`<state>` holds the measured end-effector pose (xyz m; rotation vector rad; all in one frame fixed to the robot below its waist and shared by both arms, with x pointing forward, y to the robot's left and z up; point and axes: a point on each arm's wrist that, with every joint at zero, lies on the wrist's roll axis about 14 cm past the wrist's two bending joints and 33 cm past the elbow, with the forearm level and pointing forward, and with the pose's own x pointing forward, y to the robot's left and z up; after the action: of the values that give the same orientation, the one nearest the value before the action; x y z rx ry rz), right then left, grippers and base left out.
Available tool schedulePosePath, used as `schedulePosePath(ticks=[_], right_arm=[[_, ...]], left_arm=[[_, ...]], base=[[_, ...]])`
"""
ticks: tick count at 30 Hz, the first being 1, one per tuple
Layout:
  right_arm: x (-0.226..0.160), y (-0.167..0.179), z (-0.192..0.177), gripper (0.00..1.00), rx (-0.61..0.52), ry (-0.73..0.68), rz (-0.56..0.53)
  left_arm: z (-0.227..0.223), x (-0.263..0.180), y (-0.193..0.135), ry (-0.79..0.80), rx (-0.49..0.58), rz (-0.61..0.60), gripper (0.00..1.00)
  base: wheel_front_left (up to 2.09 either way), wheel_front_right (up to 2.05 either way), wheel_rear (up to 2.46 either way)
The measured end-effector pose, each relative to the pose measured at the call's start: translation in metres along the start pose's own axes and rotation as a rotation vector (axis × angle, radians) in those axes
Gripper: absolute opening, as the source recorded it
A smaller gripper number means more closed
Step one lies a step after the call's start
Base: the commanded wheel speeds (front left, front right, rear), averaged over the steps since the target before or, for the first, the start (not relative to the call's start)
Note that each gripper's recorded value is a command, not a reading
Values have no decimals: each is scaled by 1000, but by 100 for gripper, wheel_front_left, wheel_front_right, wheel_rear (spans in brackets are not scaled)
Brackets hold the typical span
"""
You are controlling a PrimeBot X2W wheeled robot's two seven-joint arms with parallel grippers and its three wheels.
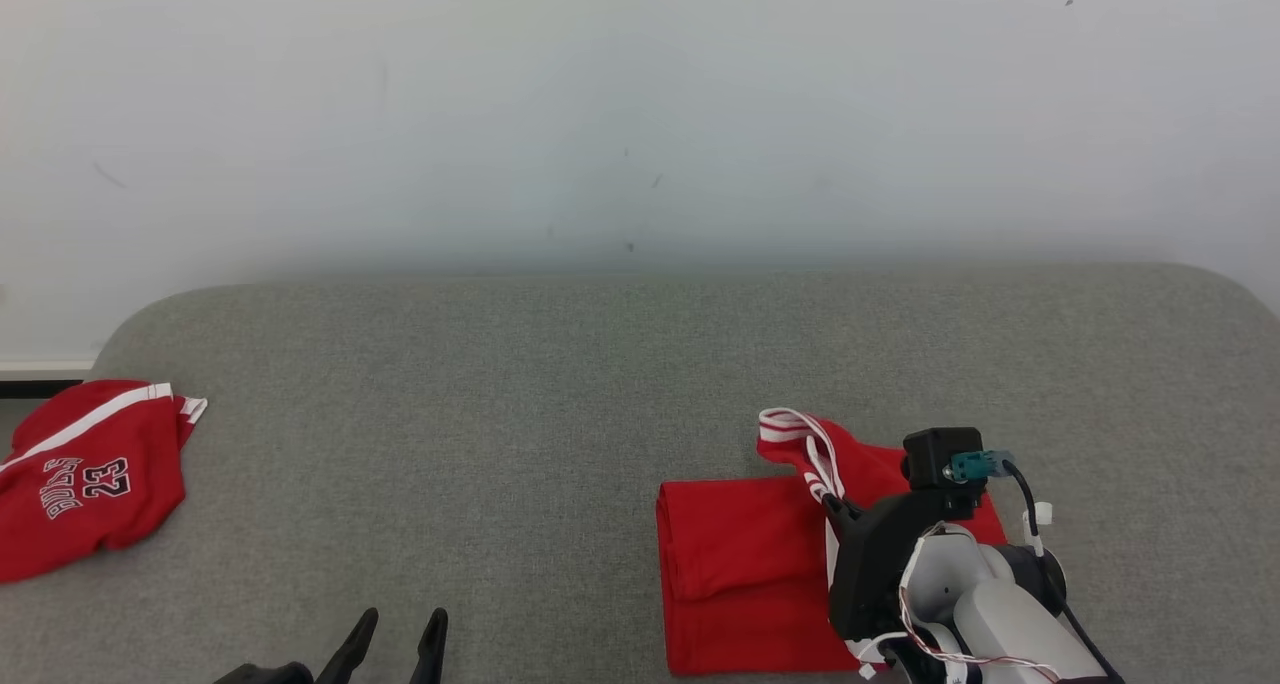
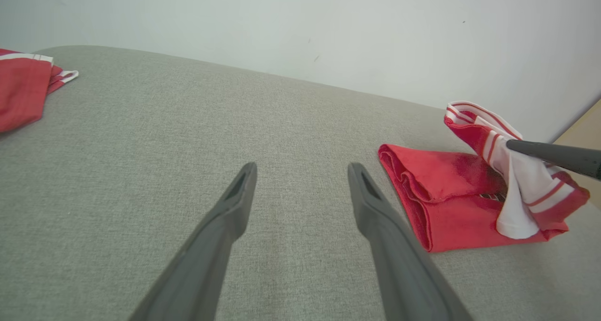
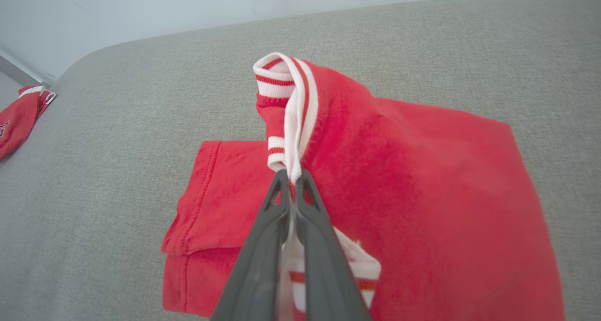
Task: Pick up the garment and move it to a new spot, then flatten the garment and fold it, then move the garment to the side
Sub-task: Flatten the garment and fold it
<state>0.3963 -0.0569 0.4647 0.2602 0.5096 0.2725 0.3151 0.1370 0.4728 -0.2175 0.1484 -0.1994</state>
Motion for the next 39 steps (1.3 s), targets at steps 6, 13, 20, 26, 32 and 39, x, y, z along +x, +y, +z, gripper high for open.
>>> schedulePosePath(ticks=[6,13,20,26,32,39], right_arm=[[7,17,-5,0,-64,44,36],[14,39,-7,0,-131,81,91],[9,82,-24,0,-153,129,226],[14,82,-21,0,-149,115,225],[18,75,-20,39,-110,108,207],[17,81,-17,100,-52,72,234]], left_arm=[[-1,-2,6,6,-1,19,100],[0,-1,12,5,-2,36,100],[-1,-2,15,9,-4,48,100],[2,-1,17,0,-3,52,100],[2,-2,19,0,-2,59,100],[1,-1,19,4,-3,56,100]], base=[[0,0,0],[0,0,0],[0,0,0],[0,0,0],[0,0,0],[0,0,0]])
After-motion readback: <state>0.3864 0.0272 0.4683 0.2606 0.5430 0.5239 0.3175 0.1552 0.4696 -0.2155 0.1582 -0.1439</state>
